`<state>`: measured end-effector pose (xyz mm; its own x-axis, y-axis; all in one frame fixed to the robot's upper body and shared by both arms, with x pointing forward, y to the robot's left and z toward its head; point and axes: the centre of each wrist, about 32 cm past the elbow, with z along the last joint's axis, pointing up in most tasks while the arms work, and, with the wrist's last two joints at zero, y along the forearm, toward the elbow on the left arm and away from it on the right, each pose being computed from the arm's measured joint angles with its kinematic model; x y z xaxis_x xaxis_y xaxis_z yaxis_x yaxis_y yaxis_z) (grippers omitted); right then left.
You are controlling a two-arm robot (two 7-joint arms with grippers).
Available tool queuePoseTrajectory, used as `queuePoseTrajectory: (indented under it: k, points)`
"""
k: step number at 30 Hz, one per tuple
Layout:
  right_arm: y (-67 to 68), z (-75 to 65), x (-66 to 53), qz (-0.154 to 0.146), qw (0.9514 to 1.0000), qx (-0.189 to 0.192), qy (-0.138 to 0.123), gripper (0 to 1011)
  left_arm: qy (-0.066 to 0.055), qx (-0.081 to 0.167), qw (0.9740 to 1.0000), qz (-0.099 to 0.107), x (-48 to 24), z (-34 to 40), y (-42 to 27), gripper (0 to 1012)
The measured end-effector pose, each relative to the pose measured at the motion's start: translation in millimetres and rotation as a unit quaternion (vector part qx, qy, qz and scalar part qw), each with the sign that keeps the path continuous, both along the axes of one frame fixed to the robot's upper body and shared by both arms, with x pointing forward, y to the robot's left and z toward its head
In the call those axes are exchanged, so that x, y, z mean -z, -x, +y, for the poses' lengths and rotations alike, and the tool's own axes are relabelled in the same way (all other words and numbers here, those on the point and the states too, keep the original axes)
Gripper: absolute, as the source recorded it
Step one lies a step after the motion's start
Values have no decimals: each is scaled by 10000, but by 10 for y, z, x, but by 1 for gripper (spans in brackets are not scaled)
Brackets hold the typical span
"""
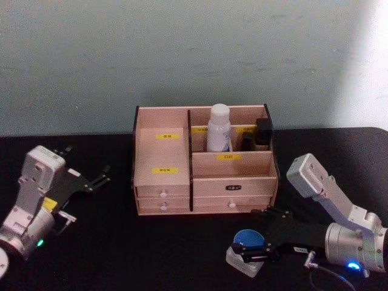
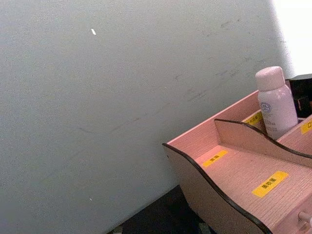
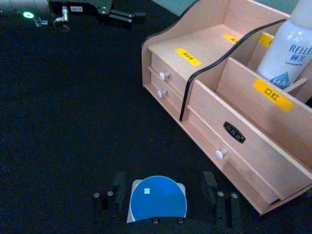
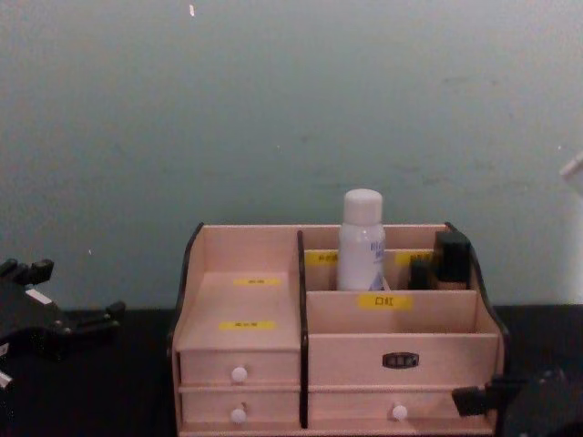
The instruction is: Pick up the facial cleanser and watermelon frost from the table and place them into the tiered storage box.
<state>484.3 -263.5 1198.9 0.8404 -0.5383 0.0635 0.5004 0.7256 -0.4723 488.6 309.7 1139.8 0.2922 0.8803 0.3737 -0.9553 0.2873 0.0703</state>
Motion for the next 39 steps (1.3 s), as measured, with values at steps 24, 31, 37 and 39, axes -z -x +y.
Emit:
queuePoseTrajectory:
  k: [24, 31, 37, 39]
  points:
    - [15, 6, 85, 136, 9996, -75, 241, 1000, 0, 0, 10000, 0, 0, 0, 0, 1001]
    - [16, 4, 96, 149, 9995, -65, 277, 1000, 0, 1, 10000, 0, 0, 0, 0, 1001]
    - [22, -3, 103, 152, 9994, -54, 296, 1000, 0, 0, 10000, 0, 0, 0, 0, 1001]
    - [25, -6, 104, 151, 9994, -50, 304, 1000, 0, 0, 10000, 0, 0, 0, 0, 1001]
